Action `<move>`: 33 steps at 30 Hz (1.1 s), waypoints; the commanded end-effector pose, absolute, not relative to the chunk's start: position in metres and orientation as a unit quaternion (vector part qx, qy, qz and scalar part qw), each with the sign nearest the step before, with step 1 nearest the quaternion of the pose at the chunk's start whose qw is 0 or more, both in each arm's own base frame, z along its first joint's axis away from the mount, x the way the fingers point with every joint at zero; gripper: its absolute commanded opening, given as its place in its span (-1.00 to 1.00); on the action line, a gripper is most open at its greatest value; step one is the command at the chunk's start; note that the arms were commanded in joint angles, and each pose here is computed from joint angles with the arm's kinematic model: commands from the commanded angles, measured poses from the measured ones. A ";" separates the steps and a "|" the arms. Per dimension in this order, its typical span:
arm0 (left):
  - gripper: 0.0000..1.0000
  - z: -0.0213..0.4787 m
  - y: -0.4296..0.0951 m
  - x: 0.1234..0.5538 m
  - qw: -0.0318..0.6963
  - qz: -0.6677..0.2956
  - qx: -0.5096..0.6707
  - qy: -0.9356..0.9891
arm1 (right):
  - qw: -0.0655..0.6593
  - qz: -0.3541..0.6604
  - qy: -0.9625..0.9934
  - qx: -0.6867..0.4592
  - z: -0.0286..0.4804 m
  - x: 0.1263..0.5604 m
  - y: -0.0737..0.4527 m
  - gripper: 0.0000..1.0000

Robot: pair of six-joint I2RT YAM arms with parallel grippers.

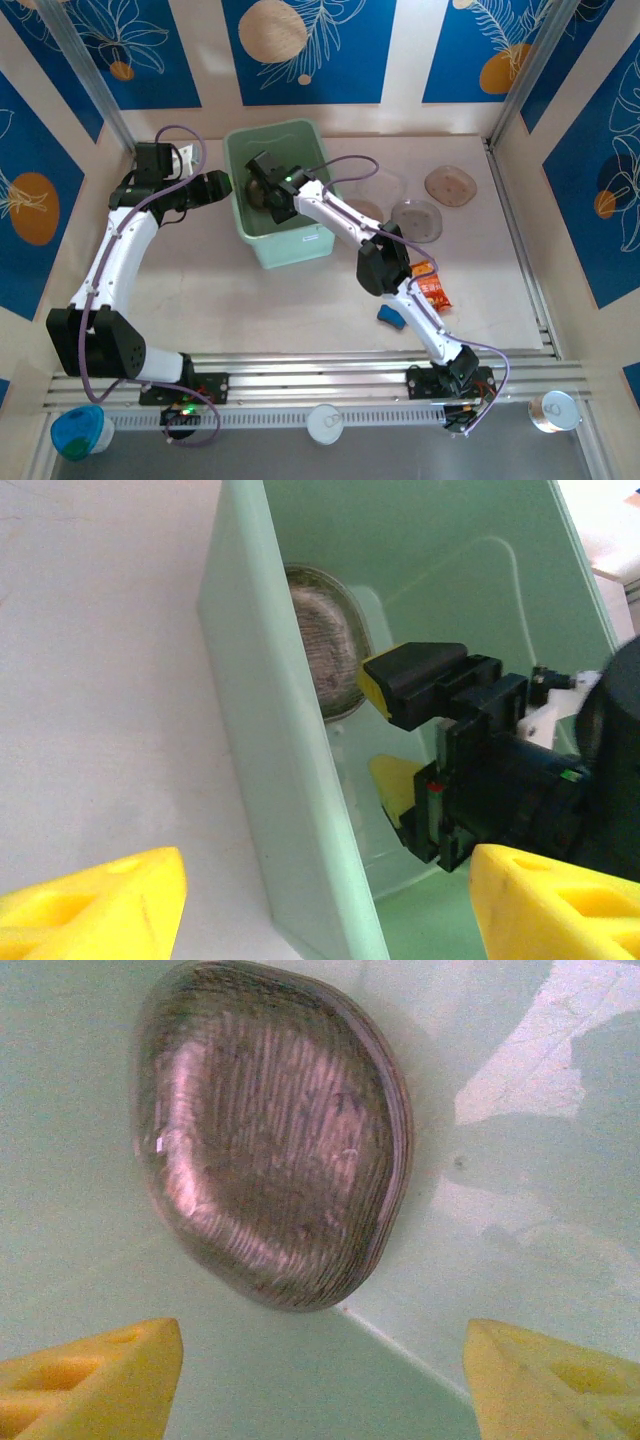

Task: Place the plates into the plastic bin on the countertop

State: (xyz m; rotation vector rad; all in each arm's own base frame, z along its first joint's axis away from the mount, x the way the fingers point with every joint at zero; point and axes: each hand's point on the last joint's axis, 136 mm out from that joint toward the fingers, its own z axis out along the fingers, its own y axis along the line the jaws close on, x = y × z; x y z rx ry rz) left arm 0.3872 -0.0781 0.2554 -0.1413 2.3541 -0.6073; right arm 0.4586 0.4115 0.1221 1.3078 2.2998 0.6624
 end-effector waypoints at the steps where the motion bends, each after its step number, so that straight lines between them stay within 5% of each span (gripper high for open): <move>1: 0.50 0.262 -0.078 0.384 0.352 -0.253 -0.060 0.899 | 0.275 0.255 0.826 0.421 0.201 0.450 0.399 0.64; 9: 0.49 0.267 -0.081 0.372 0.355 -0.265 -0.064 0.894 | 0.356 0.226 0.845 0.330 0.268 0.424 0.358 0.73; 20: 0.49 0.262 -0.088 0.357 0.352 -0.273 -0.079 0.892 | 0.376 0.211 0.863 0.263 0.308 0.390 0.273 0.72; 29: 0.48 0.247 -0.103 0.356 0.338 -0.249 -0.075 0.904 | 0.399 0.210 0.877 0.166 0.311 0.369 0.207 0.66; 33: 0.48 0.240 -0.112 0.359 0.331 -0.240 -0.071 0.910 | 0.353 0.195 0.897 0.180 0.284 0.359 0.167 0.60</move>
